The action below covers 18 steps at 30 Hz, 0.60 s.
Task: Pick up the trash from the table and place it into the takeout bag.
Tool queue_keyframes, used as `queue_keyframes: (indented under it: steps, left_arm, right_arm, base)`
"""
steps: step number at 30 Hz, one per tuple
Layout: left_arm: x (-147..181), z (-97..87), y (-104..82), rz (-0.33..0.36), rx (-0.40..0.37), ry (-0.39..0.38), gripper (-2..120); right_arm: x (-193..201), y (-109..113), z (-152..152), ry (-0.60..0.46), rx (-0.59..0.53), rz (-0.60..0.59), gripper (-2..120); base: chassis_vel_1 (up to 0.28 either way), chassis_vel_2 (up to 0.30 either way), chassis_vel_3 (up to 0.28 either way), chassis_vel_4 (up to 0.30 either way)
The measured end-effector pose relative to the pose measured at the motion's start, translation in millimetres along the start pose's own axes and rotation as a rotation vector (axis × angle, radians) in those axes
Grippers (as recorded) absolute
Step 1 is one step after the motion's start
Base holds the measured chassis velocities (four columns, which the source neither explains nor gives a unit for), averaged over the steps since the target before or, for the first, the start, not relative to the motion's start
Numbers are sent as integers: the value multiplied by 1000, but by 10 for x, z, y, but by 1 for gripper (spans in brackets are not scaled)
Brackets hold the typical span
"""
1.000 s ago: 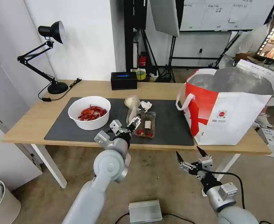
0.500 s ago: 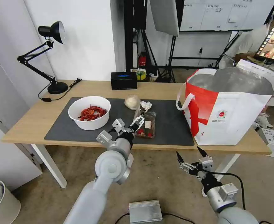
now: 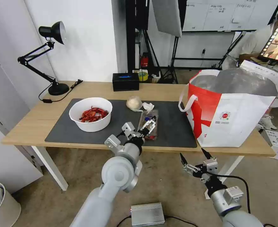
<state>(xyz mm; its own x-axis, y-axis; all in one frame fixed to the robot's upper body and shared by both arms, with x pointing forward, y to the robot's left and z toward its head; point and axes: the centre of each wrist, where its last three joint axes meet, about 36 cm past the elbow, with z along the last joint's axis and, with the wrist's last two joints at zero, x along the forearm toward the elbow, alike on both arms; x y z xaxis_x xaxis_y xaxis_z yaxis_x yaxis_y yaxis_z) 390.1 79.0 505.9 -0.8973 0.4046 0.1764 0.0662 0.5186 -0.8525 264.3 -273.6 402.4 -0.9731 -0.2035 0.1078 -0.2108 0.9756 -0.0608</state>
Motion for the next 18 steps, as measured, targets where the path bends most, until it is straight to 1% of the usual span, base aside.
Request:
queue_keyframes:
  steps: [4,6,8,10,11,13,14,15,16,18]
  left_arm:
    - [-10,4,-3,-2,1,4,100]
    - [-16,-30,6,-16,-28,10,100]
    - [-21,-51,13,-18,-41,9,100]
    - [-55,-119,37,-22,-89,13,100]
    - [-55,-119,37,-22,-89,13,100]
    - [-117,-206,57,-15,-158,18,95]
    - [-117,-206,57,-15,-158,18,95]
    - [-148,-234,55,-10,-191,22,92]
    - [-200,-293,45,-2,-243,22,85]
    - [-250,-355,38,11,-311,22,79]
  right_arm:
    - [1,2,1,-1,-1,1,100]
    - [-3,2,-2,-2,0,-1,100]
    - [-2,3,-5,-2,1,-4,100]
    - [3,4,-28,-5,6,-12,100]
    - [3,4,-28,-5,6,-12,100]
    - [5,-2,-66,-13,9,-17,100]
    - [5,-2,-66,-13,9,-17,100]
    - [6,-6,-82,-17,10,-18,100]
    - [11,-13,-102,-20,12,-19,100]
    - [16,-17,-115,-22,13,-20,100]
  base:
    - [0,0,0,0]
    - [0,0,0,0]
    - [0,0,0,0]
    - [0,0,0,0]
    - [0,0,0,0]
    - [0,0,0,0]
    - [0,0,0,0]
    - [0,0,0,0]
    - [0,0,0,0]
    - [0,0,0,0]
